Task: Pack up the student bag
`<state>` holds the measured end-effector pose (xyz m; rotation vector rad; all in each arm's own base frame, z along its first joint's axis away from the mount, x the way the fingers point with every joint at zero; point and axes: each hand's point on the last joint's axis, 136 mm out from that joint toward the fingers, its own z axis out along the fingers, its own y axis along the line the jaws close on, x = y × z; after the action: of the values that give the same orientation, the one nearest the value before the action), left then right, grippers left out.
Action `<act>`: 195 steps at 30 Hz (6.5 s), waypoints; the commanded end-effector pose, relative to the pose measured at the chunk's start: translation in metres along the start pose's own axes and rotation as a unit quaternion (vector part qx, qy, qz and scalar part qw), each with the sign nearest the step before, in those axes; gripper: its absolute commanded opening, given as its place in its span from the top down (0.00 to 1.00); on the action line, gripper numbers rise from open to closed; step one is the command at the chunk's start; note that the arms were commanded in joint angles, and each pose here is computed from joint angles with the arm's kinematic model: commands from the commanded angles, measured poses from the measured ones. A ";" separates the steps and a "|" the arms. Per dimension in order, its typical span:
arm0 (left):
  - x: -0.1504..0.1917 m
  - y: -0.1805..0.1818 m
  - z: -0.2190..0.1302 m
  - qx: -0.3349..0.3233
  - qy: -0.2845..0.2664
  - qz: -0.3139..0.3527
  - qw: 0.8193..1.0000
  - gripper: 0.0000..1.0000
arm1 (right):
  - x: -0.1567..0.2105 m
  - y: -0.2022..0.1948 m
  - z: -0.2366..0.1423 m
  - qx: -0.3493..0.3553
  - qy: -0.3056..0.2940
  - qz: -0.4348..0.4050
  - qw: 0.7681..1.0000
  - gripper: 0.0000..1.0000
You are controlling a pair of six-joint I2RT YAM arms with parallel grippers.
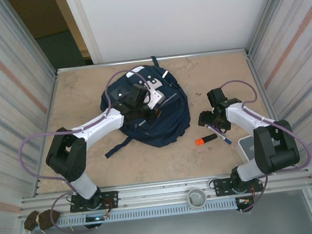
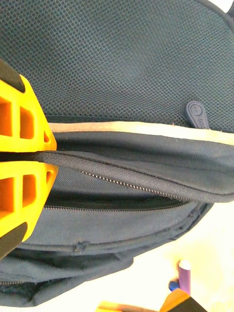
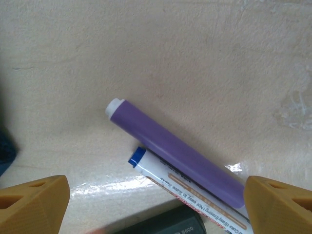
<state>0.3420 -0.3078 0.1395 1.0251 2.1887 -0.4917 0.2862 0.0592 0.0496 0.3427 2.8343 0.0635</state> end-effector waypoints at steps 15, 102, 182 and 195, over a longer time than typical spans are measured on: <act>-0.021 -0.001 -0.031 -0.003 -0.061 -0.010 0.998 1.00 | 0.068 0.031 -0.009 -0.077 0.036 0.064 0.994 0.07; -0.080 0.035 -0.077 0.084 -0.157 -0.167 0.970 1.00 | 0.034 -0.035 -0.011 -0.027 0.004 0.121 0.992 0.01; -0.089 0.029 -0.097 0.085 -0.174 -0.158 0.968 1.00 | -0.042 0.210 -0.112 -0.374 -0.099 0.051 0.921 0.54; -0.085 0.030 -0.091 0.087 -0.169 -0.164 0.968 1.00 | -0.031 0.002 -0.056 -0.031 -0.068 0.019 0.997 0.00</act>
<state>0.3676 -0.2810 0.2214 0.5914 2.1566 -0.9284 0.3290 0.0737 0.1512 0.4821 2.4675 0.3391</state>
